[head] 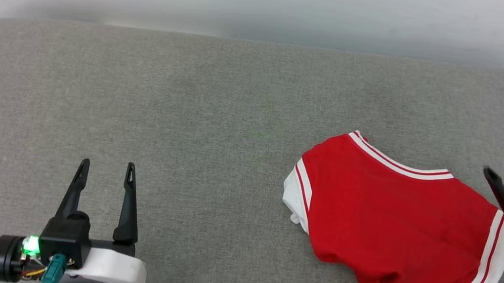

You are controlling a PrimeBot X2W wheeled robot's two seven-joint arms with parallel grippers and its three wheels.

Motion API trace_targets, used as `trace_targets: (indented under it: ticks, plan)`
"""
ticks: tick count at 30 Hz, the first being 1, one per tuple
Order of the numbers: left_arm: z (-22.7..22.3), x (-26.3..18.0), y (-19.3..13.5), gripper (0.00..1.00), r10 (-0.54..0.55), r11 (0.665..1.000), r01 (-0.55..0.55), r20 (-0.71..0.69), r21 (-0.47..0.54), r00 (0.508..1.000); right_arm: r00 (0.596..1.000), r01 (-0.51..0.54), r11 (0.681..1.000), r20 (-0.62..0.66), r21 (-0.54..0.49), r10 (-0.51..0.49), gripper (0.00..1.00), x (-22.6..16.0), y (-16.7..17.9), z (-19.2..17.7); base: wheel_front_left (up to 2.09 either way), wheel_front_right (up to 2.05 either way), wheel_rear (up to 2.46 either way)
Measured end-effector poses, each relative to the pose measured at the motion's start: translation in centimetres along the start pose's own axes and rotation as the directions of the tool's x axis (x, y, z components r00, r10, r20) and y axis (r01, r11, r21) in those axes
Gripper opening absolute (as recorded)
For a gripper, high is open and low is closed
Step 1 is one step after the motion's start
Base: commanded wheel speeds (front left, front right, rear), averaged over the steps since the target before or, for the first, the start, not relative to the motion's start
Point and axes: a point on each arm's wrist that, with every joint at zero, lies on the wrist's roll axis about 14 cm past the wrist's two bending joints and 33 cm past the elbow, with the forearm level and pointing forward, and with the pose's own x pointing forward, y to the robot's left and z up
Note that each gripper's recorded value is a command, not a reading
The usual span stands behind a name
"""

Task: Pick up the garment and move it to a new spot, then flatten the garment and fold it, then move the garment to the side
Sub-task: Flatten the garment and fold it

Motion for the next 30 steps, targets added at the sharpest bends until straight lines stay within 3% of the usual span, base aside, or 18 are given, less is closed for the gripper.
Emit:
trace_targets:
  ticks: [3, 6, 12, 16, 23, 26, 30]
  plan:
    - [0.7, 0.7, 0.0, 1.00, -0.017, 1.000, 0.016, 0.028, 0.016, 0.999, 0.977, 0.013, 1.000, 0.215, -0.011, -0.011, 1.00, 0.1, 0.4, 4.1, 0.00, 0.00, 0.00]
    - [1.3, 1.5, 0.1, 1.00, -0.025, 0.999, 0.024, 0.049, 0.023, 0.998, 0.919, 0.043, 0.999, 0.391, 0.023, -0.049, 1.00, -0.3, 0.3, 7.3, 0.00, 0.00, 0.00]
    - [2.1, 2.9, -0.4, 1.00, -0.069, 0.997, 0.066, 0.083, 0.036, 0.994, 0.826, 0.115, 0.992, 0.551, 0.043, -0.119, 1.00, -1.6, 0.9, 9.7, 0.00, 0.00, 0.00]
    - [2.5, 4.3, -1.2, 1.00, -0.129, 0.991, 0.124, 0.100, 0.055, 0.987, 0.739, 0.166, 0.983, 0.649, 0.083, -0.180, 1.00, -3.6, 2.1, 11.1, 0.00, 0.00, 0.00]
    - [5.3, 8.4, -2.7, 1.00, -0.259, 0.964, 0.246, 0.161, 0.099, 0.952, 0.706, 0.199, 0.974, 0.673, 0.109, -0.220, 1.00, -5.6, 4.7, 9.6, 0.00, 0.00, 0.00]
    - [7.2, 10.6, -3.9, 1.00, -0.320, 0.946, 0.303, 0.177, 0.115, 0.931, 0.712, 0.212, 0.969, 0.659, 0.129, -0.244, 1.00, -5.8, 4.9, 8.6, 0.00, 0.00, 0.00]
    - [7.7, 12.9, -6.5, 1.00, -0.419, 0.904, 0.406, 0.093, 0.133, 0.903, 0.716, 0.224, 0.965, 0.649, 0.133, -0.256, 1.00, -5.7, 4.9, 8.1, 0.00, 0.00, 0.00]
